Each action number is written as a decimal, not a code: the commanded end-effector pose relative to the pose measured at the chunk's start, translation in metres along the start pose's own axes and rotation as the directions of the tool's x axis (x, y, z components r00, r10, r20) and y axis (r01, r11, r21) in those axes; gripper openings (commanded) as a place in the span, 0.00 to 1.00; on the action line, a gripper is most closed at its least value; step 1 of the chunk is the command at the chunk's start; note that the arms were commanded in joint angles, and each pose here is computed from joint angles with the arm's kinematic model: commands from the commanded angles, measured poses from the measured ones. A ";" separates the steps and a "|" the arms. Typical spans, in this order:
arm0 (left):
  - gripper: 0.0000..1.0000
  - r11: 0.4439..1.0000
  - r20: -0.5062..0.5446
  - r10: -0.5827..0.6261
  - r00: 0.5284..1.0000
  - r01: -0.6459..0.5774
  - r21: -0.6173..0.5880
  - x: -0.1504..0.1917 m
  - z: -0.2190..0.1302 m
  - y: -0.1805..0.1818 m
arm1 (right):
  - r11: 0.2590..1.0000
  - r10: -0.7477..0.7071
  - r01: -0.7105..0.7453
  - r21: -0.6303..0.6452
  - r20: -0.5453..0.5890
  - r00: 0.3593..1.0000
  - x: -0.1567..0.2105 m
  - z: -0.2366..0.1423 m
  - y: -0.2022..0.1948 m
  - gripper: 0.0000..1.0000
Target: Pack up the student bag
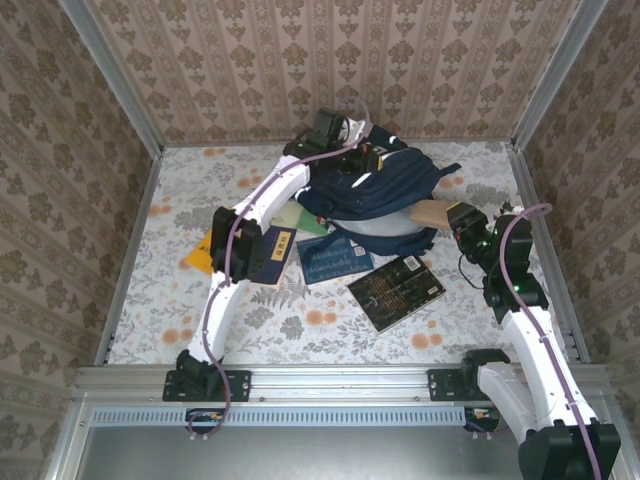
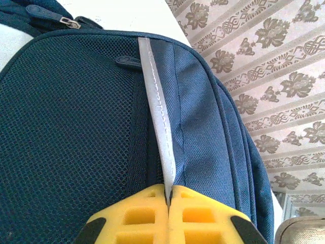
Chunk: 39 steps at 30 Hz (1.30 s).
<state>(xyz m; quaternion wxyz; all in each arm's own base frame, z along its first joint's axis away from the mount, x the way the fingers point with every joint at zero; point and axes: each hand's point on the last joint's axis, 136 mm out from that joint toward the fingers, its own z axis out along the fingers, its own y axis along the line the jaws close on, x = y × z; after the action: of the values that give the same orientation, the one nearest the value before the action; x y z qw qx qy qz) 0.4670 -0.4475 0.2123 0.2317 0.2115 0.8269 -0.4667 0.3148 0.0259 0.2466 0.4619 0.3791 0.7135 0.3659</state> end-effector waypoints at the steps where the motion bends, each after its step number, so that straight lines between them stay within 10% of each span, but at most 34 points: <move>1: 0.00 0.996 0.184 0.039 0.982 -0.053 0.070 -0.063 -0.050 -0.047 | 1.000 0.007 -0.006 -0.022 0.017 1.000 -0.002 -0.001 0.004 0.38; 20: 0.00 0.984 0.314 -0.032 0.949 -0.025 0.174 -0.110 -0.092 -0.061 | 0.964 0.244 -0.242 -0.111 -0.002 0.970 0.008 0.106 0.002 0.34; 39: 0.00 0.975 0.338 -0.085 0.937 0.008 0.223 -0.120 -0.091 -0.052 | 0.957 0.225 -0.262 -0.127 -0.253 0.941 0.160 0.268 0.039 0.35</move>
<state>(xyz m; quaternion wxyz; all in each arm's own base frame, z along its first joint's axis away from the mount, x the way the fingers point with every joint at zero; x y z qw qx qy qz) 0.5089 -0.4247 0.2791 0.2477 0.1074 0.7844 -0.5584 0.5169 0.1993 0.1194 0.3426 0.4131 0.6733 0.5085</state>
